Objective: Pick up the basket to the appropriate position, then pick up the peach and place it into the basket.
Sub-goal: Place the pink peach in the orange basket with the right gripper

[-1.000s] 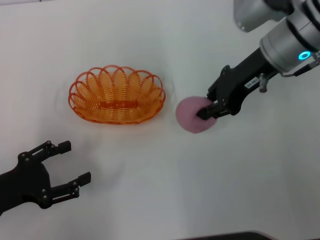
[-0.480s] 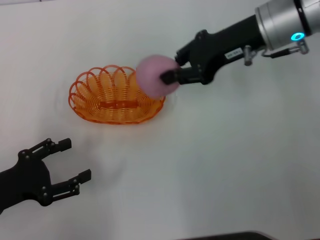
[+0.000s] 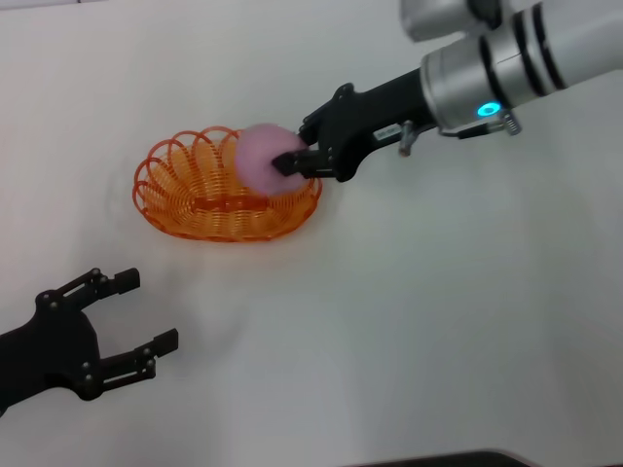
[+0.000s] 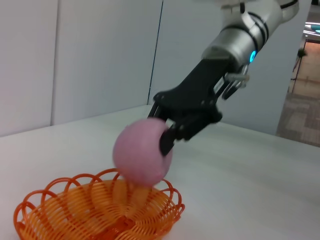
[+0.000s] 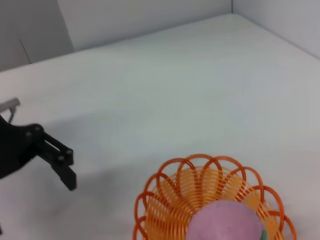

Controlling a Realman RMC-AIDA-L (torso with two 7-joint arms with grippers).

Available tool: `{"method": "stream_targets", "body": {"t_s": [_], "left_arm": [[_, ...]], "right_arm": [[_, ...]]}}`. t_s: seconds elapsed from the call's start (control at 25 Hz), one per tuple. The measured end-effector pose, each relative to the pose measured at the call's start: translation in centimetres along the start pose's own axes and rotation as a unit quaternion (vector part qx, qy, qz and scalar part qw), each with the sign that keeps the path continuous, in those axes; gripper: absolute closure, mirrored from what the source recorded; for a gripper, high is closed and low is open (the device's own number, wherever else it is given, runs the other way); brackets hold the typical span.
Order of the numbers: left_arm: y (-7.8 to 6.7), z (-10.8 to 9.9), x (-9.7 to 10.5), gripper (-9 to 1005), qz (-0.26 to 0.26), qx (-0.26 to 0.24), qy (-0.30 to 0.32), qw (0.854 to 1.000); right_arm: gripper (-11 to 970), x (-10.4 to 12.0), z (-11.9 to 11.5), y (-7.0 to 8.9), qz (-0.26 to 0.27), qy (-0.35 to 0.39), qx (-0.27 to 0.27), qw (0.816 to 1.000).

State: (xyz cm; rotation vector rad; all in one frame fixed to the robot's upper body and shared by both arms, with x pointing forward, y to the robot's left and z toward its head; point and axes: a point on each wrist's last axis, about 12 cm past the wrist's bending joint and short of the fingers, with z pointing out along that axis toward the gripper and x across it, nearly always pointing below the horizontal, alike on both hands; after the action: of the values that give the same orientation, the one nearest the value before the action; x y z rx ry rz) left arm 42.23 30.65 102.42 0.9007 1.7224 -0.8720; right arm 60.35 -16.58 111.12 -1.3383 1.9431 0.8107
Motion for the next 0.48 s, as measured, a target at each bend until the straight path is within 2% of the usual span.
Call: {"method": "stream_targets", "body": {"t_s": [0.24,0.48], "left_arm": [[0.1,0.0,-0.1,124,0.001,-0.002,-0.003,1.000],[0.0,-0.2,0.0,123,-0.001,-0.006,-0.006,1.000]], "right_arm": [[741,0.2,1.7,0.0,-0.011,0.015,0.022,1.000],[729,0.2,2.1,0.3,-0.026,0.023,0.017,0.999]]}}
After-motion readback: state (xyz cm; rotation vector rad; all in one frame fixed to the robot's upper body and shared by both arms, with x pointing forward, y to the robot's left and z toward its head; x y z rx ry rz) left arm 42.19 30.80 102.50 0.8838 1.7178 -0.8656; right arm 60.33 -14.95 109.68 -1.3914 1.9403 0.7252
